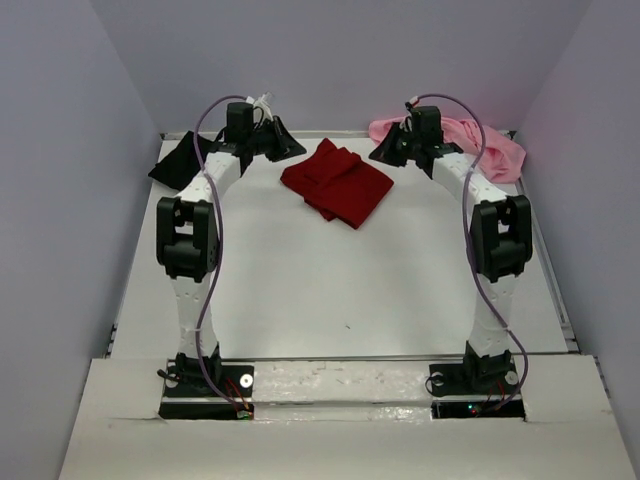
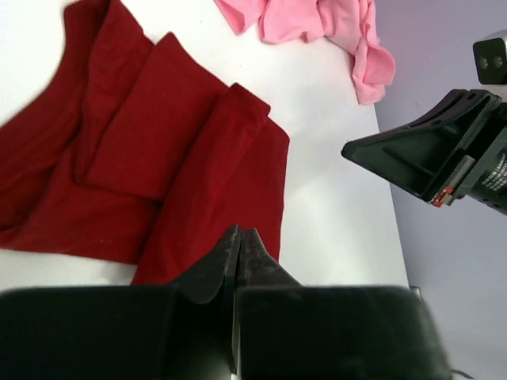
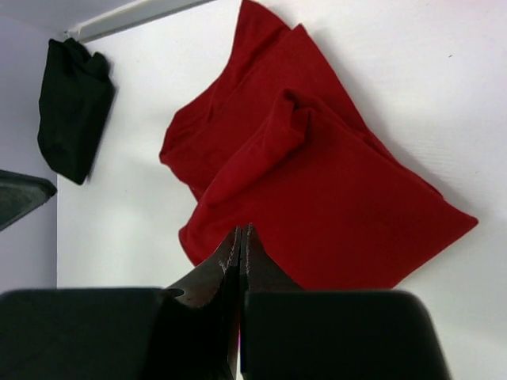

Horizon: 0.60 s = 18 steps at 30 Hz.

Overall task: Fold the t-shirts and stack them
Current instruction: Fold the tshirt

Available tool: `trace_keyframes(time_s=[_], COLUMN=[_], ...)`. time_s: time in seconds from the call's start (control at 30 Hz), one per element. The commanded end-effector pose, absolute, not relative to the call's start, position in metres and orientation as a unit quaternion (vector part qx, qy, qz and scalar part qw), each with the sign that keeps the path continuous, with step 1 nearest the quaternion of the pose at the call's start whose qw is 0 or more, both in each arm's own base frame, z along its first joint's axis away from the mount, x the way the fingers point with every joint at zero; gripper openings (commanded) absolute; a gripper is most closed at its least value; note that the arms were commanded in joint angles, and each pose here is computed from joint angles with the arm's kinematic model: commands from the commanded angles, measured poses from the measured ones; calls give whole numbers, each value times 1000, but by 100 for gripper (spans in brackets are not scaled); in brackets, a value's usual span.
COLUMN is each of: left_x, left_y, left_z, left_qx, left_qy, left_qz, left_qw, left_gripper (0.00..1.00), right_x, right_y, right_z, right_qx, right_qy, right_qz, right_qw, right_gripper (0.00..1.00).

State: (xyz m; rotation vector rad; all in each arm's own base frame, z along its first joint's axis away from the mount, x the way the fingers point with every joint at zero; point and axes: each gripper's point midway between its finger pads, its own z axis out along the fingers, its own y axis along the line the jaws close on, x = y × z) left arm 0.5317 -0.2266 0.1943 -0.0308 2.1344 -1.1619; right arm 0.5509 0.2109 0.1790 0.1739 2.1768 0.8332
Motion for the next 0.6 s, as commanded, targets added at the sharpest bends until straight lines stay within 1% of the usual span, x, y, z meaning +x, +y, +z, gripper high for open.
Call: trace_keyframes(time_s=[0.0,0.03,0.07,0.1,0.5,0.57], left_x=[538,537,543,545,555,562], left_y=[-223,-220,-221,-218,-210,-210], left_z=[175,167,168,154,80,79], left_qx=[10,7,13,14,9,10], left_qy=[853,861,862,869,896,894], left_qz=[-409,-401,-397,-386,-347,-346], left_qw=[324,312,316,309,279,284], left_gripper=[0,0,0,0,0,0], right_x=[548,549,546,548,542,540], right_y=[226,226,233,234,254,259], right_z=[172,170,166,161,116,114], right_qx=[59,59,54,52,45,41], right_qy=[855,855,857,859,878,879], right_qz=[367,367,368,367,358,357], right_qw=[362,361,356,353,315,312], right_gripper=[0,0,0,0,0,0])
